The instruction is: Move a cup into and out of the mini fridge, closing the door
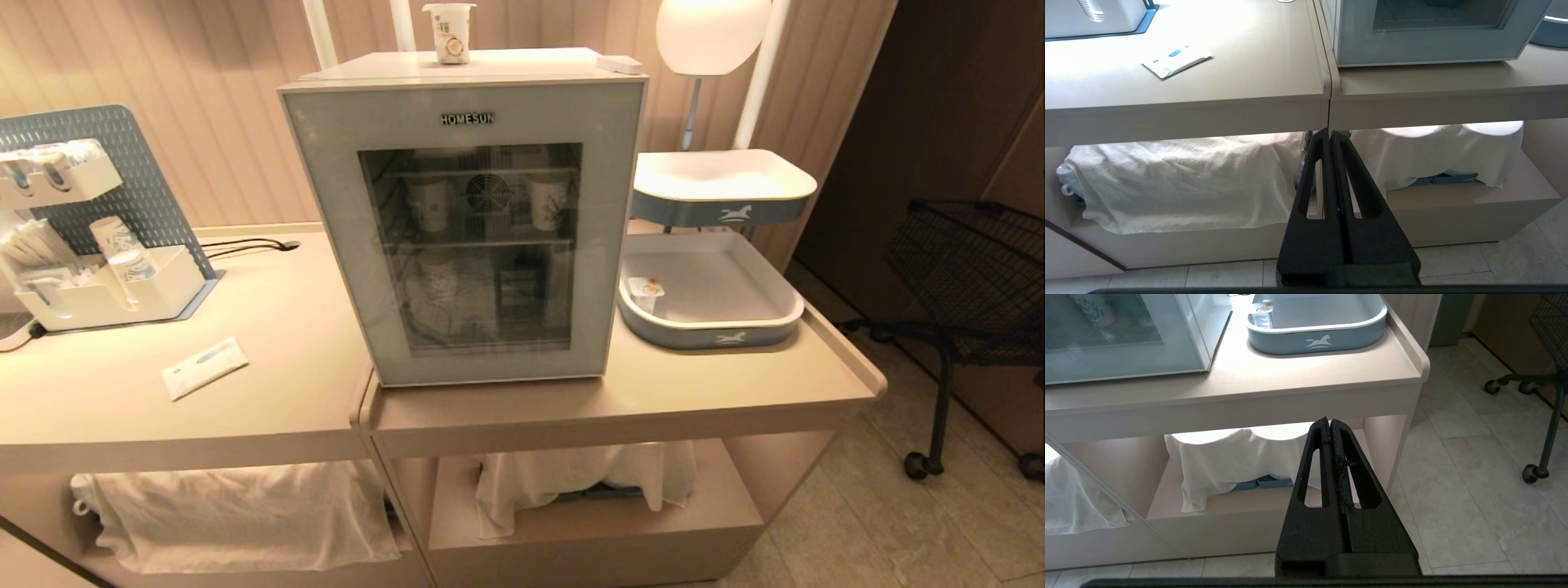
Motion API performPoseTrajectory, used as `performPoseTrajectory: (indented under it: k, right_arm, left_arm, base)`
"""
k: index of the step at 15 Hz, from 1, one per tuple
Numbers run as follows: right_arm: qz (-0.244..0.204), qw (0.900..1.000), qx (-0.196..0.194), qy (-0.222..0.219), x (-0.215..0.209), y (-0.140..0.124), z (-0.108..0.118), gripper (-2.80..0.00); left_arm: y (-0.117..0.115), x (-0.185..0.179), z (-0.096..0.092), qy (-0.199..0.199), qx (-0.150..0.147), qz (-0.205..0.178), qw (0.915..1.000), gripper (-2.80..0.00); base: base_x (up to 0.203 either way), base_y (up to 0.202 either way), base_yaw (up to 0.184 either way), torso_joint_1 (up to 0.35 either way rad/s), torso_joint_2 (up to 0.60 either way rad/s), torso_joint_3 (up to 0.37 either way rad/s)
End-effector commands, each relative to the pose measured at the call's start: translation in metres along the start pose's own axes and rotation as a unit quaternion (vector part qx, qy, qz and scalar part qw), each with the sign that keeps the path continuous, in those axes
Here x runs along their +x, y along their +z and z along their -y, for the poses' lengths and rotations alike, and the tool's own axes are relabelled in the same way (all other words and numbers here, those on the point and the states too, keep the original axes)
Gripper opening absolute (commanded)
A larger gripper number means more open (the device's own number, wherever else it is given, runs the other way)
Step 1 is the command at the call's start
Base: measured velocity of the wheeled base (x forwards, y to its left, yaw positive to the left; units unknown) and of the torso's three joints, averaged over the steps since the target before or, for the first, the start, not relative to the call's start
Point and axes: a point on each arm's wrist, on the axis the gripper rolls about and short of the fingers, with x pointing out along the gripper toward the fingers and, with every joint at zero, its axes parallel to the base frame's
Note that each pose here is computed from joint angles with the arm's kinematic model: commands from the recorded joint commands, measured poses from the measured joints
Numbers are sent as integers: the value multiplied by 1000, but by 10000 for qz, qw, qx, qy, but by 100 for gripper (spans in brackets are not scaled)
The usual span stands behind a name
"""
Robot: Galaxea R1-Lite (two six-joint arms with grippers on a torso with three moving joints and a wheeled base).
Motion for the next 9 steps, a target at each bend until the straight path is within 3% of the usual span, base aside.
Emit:
performPoseTrajectory:
  k: [1,9]
  right_arm:
    - [-8,10000,-1,1,0,0,0,-280]
    - [-7,10000,-1,1,0,0,0,-280]
  left_arm:
    - [0,0,0,1,2,2,10000,-280]
    - [0,0,0,1,1,-5,10000,-280]
  base:
    - [0,0,0,0,0,0]
    - [0,0,0,0,0,0]
